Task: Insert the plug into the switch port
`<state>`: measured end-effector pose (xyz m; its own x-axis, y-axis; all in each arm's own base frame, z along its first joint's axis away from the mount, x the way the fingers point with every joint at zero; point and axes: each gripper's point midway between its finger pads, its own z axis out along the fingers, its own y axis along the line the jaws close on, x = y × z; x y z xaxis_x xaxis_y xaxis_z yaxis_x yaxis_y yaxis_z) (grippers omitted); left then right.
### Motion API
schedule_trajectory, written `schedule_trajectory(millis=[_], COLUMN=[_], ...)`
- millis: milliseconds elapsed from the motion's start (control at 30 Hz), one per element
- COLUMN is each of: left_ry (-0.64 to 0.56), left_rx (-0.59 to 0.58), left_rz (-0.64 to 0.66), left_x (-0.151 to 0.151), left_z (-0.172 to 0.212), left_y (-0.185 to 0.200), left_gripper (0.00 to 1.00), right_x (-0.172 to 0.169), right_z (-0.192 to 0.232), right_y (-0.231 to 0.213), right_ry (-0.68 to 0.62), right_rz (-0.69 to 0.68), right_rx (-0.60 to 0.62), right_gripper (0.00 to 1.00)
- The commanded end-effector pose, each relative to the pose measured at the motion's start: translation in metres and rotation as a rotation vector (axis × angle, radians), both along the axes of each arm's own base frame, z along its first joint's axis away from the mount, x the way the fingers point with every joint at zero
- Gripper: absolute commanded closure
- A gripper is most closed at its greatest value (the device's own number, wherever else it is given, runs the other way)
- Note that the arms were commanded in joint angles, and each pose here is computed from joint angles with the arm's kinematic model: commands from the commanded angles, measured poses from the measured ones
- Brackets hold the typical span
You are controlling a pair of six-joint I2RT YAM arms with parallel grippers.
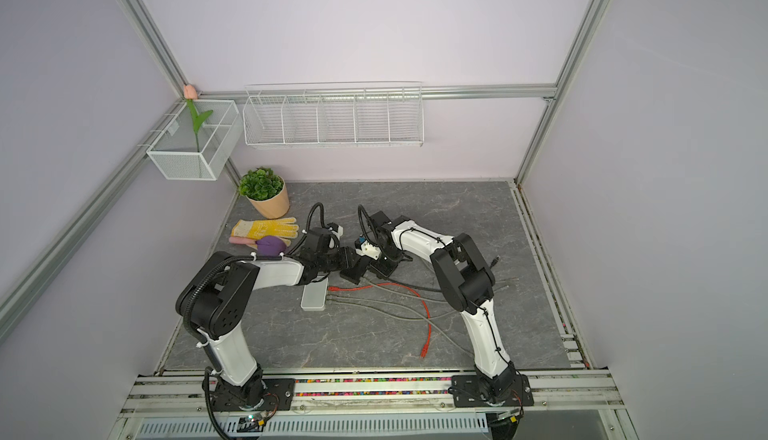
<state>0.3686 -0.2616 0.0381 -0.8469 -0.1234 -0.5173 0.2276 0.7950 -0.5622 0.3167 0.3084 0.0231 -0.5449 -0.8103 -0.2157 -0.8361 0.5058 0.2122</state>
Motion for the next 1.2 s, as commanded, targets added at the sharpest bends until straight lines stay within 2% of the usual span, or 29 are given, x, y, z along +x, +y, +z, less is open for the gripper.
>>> schedule_trajectory(millis=[0,1167], left_ry=[0.144,0.171], left_rx=[-0.014,-0.061], left_rz=[-0.171,-0.209], left_x=[-0.055,-0.083], left_z=[-0.025,-0.04], left_y=[-0.029,-0.041], left_gripper=[0.59,0.61], right_x=[0.025,0.049], right_z=[0.044,0.073], right_y=[0.072,0.11], right_ry=[-0.145,-0.232], right_rz=[0.059,0.001], right_rx=[0.27,0.429], right_gripper=[0.93,0.93])
